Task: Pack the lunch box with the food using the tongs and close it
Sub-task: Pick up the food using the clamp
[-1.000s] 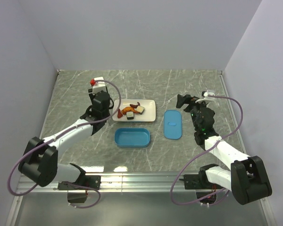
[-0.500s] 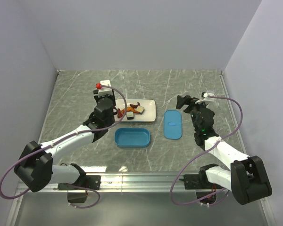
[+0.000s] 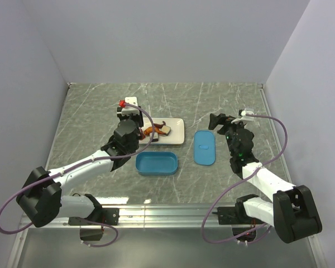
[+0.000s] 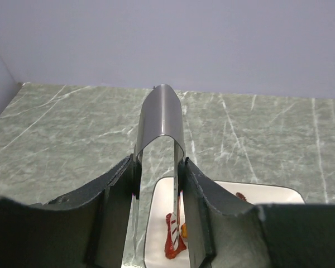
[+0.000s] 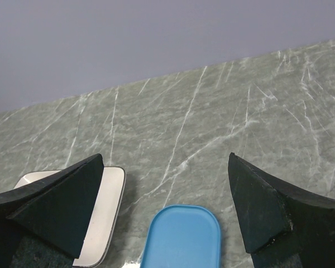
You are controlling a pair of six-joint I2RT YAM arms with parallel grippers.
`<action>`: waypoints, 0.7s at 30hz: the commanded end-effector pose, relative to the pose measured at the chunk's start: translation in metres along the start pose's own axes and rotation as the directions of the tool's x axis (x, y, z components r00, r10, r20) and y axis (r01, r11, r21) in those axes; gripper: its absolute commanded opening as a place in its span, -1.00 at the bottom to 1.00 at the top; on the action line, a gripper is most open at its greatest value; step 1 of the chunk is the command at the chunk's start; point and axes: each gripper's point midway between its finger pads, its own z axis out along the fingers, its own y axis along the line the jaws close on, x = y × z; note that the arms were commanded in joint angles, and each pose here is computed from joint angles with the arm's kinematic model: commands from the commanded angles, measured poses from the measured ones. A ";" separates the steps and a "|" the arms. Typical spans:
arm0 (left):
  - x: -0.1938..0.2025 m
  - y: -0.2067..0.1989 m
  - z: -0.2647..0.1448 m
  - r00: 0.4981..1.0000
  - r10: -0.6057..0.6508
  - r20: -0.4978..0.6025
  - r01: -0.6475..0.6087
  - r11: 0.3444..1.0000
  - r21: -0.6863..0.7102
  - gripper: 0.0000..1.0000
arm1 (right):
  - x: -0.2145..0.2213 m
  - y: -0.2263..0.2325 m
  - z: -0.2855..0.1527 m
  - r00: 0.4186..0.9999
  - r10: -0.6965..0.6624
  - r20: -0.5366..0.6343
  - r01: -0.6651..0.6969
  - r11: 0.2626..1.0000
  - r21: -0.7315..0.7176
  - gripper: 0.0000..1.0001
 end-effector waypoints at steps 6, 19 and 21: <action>-0.024 -0.026 0.003 0.994 -0.083 0.064 0.076 0.991 0.112 -0.12 | -0.015 0.004 -0.004 0.998 0.018 0.057 -0.017 1.000 -0.017 0.98; 0.003 -0.035 0.011 0.998 -0.061 0.009 0.059 0.992 0.108 -0.12 | -0.013 0.004 -0.005 0.998 0.019 0.054 -0.018 1.000 -0.017 0.98; 0.007 -0.034 0.012 0.999 -0.055 0.001 0.054 0.994 0.096 -0.13 | -0.014 0.005 -0.005 0.998 0.020 0.059 -0.019 1.000 -0.021 0.98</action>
